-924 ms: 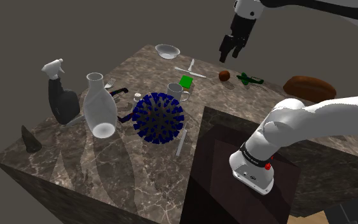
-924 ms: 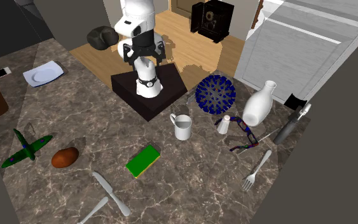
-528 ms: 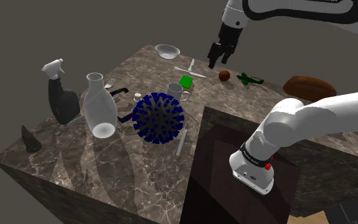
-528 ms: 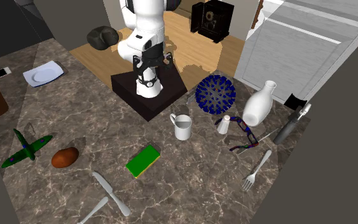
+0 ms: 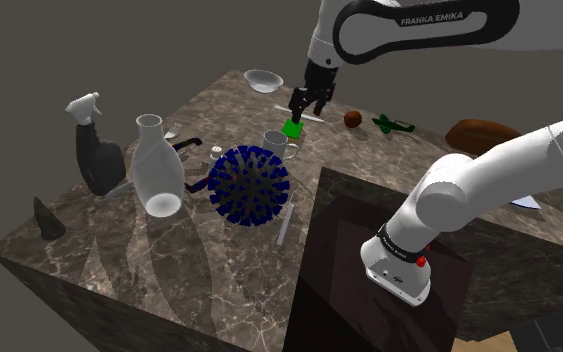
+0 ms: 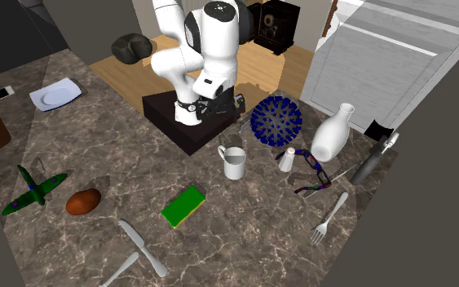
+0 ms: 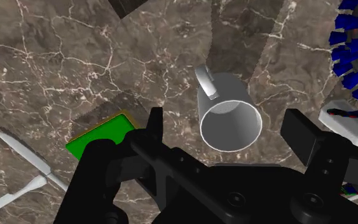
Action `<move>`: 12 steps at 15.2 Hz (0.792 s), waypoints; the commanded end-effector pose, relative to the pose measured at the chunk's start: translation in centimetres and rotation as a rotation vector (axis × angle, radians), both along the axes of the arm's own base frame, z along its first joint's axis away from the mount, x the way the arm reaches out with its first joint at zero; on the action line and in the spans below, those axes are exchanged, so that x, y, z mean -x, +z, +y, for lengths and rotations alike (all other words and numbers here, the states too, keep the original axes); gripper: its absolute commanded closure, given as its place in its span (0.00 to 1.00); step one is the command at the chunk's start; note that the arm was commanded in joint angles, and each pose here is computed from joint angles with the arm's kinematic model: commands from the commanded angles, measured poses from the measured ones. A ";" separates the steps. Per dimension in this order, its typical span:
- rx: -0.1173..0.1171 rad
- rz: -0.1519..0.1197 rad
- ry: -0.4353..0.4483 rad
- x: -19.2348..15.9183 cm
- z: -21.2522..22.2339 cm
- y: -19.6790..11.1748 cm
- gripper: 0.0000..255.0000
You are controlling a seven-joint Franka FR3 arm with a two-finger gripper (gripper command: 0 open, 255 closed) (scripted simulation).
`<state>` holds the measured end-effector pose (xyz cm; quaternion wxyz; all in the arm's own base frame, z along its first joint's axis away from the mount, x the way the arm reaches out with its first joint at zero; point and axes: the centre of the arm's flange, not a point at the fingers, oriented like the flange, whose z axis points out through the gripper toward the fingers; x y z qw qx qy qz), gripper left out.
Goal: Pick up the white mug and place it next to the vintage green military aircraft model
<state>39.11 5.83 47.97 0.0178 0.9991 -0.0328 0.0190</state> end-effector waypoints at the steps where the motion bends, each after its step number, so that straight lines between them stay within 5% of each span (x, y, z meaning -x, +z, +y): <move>1: -0.005 -0.008 0.002 -1.4 1.4 -2.0 0.00; 12: -0.021 -0.028 0.012 -6.6 6.0 -9.4 0.00</move>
